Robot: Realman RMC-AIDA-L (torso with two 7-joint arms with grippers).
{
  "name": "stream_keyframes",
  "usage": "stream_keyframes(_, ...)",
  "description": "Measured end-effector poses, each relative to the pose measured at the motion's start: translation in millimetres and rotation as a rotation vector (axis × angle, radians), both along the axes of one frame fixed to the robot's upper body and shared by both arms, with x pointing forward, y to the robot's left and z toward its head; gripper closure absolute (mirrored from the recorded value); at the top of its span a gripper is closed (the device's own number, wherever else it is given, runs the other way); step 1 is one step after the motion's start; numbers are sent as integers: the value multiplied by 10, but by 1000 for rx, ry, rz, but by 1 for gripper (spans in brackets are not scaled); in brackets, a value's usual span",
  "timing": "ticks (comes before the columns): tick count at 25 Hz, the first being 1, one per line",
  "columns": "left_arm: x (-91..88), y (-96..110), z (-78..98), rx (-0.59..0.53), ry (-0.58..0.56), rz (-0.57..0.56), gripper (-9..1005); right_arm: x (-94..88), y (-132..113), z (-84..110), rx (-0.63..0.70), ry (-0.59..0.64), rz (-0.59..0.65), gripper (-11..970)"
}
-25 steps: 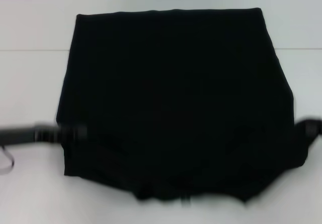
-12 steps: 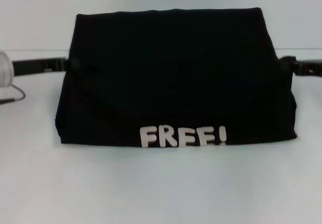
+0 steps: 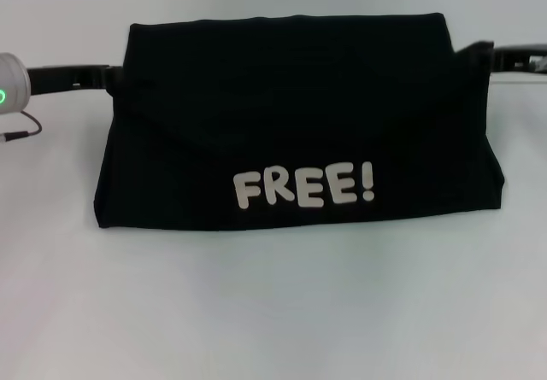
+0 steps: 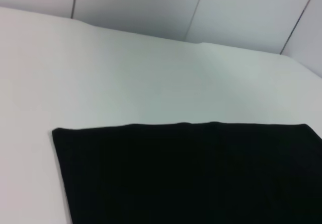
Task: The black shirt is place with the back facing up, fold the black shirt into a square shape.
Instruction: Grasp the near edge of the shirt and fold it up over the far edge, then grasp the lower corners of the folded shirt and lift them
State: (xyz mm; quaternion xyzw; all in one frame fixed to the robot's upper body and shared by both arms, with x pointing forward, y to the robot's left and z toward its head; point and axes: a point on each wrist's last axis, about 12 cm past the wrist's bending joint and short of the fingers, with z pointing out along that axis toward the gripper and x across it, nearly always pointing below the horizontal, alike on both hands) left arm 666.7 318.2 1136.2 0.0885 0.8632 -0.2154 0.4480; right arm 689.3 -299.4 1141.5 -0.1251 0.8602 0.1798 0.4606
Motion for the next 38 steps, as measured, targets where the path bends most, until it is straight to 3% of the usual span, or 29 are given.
stream_keyframes(4, 43, 7, 62, -4, -18, 8, 970, 60, -49, 108, 2, -15, -15, 925)
stream_keyframes(9, 95, -4, 88, 5, -34, 25, 944, 85, -69, 108, -11, -23, -40, 924)
stream_keyframes(15, 77, -86, -124, 38, -6, 63, 914, 40, 36, -70, -21, -5, -63, 910)
stream_keyframes(25, 71, -104, -302, 99, 0, 174, 847, -29, 48, -206, -14, 31, -86, 865)
stream_keyframes(33, 46, -40, -285, 58, -13, 213, 681, -8, -110, -52, -29, -18, -93, 589)
stream_keyframes(38, -218, -6, -258, -95, 34, 76, 520, -128, -123, -3, 37, 17, 7, 473)
